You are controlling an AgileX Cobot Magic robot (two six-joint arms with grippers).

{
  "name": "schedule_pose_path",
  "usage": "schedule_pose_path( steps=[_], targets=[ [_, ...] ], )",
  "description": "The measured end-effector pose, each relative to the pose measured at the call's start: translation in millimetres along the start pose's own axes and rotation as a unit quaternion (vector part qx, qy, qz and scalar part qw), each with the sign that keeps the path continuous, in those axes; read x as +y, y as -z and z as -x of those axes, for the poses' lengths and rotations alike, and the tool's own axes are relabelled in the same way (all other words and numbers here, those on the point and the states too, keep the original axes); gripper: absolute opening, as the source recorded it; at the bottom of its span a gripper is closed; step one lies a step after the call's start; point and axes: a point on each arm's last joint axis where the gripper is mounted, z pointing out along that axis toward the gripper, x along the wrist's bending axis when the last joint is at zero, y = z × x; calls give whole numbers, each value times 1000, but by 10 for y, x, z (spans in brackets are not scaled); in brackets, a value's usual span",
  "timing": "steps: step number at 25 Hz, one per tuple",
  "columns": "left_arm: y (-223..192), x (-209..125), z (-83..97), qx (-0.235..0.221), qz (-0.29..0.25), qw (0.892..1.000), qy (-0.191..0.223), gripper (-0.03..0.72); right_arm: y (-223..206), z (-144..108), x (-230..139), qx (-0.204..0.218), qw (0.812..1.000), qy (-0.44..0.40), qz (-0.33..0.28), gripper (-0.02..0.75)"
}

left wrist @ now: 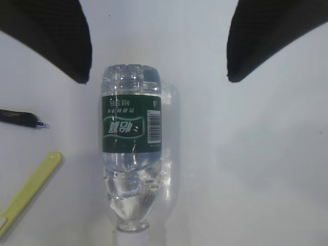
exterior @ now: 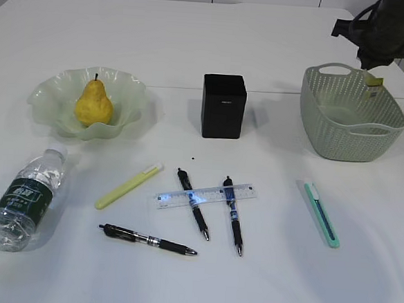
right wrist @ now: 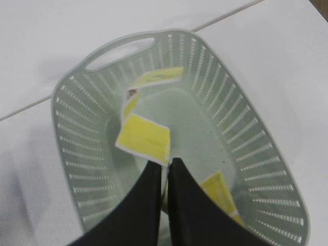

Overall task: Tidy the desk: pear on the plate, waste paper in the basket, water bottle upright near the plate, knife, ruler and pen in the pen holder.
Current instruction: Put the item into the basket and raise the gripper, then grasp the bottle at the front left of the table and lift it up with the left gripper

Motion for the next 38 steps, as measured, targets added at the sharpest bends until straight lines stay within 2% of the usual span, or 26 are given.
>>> schedule_pose_path(
  steps=[2,4,9,11,15,21,24,33,38],
  targets=[
    [0,0,7,-4,0,1000,3,583,-43,-4,-18,-2,1000,2,-3,64],
    [0,-1,14,-8,0,1000,6,583,-83,-6,-35,-5,1000,5,-5,160],
    [0,-1,22,-12,0,1000,9,583,-111,-6,-52,-8,1000,6,-10,445],
    [0,0,22,-12,0,1000,9,583,-111,-5,-53,-8,1000,6,-10,488],
    [0,2,23,-13,1,1000,10,583,-108,-37,-100,9,999,-5,-36,512],
    [0,27,24,-13,15,1000,10,583,-58,-164,-291,84,986,34,-142,509],
    [1,37,22,-13,21,1000,10,583,4,-171,-357,95,977,65,-181,492],
    [1,46,21,-12,25,1000,9,582,616,-47,-227,109,967,141,-183,467],
    [1,47,21,-12,26,1000,9,582,869,-178,-412,115,959,179,-185,458]
  ],
)
